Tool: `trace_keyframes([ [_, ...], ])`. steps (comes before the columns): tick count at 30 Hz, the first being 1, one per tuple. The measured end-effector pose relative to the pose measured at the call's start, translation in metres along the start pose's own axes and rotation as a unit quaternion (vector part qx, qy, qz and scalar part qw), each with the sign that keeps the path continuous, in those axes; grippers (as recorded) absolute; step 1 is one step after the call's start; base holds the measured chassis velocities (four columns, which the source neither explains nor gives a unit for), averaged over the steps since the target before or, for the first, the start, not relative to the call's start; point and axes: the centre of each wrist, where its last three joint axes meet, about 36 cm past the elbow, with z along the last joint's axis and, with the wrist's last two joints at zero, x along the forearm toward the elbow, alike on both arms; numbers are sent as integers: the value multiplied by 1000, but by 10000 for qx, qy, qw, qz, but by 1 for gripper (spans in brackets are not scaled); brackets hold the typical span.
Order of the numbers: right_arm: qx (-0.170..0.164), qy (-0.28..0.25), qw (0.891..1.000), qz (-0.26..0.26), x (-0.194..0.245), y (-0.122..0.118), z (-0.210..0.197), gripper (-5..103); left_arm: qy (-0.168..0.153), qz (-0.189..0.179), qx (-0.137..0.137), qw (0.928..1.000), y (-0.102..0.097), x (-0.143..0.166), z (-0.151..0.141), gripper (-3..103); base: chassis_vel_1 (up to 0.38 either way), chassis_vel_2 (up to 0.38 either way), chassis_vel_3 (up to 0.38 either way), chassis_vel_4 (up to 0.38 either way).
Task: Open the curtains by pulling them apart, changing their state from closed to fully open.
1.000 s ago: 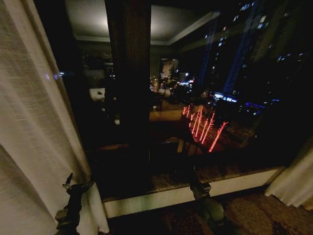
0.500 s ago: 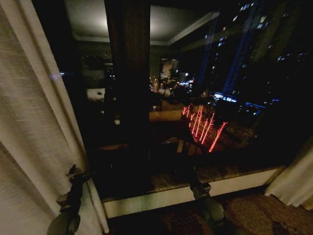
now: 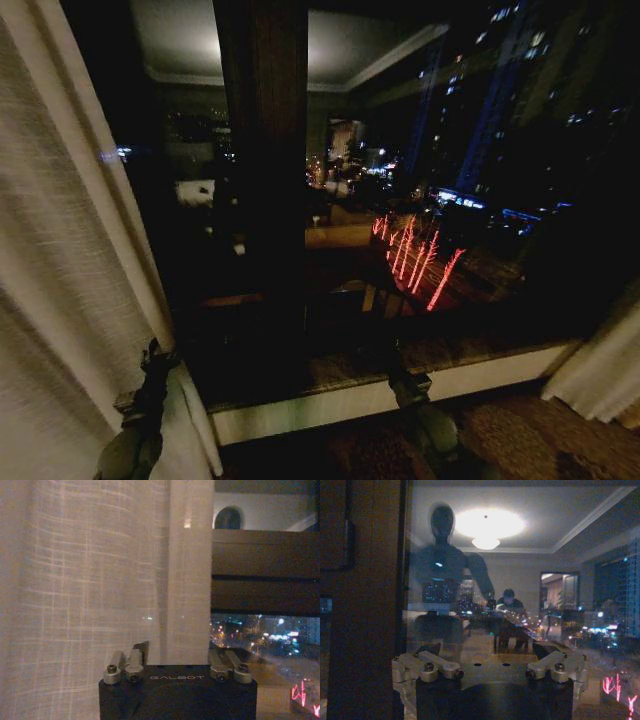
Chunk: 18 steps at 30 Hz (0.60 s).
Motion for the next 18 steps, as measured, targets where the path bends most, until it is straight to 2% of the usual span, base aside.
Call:
trace_keyframes([
  [1,0,0,10000,0,0,0,0,100,0,0,0,10000,0,0,0,50,0,0,0,0],
  [5,0,0,10000,0,0,0,0,100,127,-133,108,9998,2,2,-8,28,0,0,0,0],
  [7,-1,0,10000,0,0,0,0,100,137,-137,114,9997,2,2,-10,28,0,0,0,0],
  [11,0,0,10000,0,0,0,0,100,159,-109,187,9996,-2,4,-10,7,0,0,0,0],
  [18,0,0,10000,0,0,0,0,100,147,-80,205,9997,-5,6,-8,0,0,0,0,0],
])
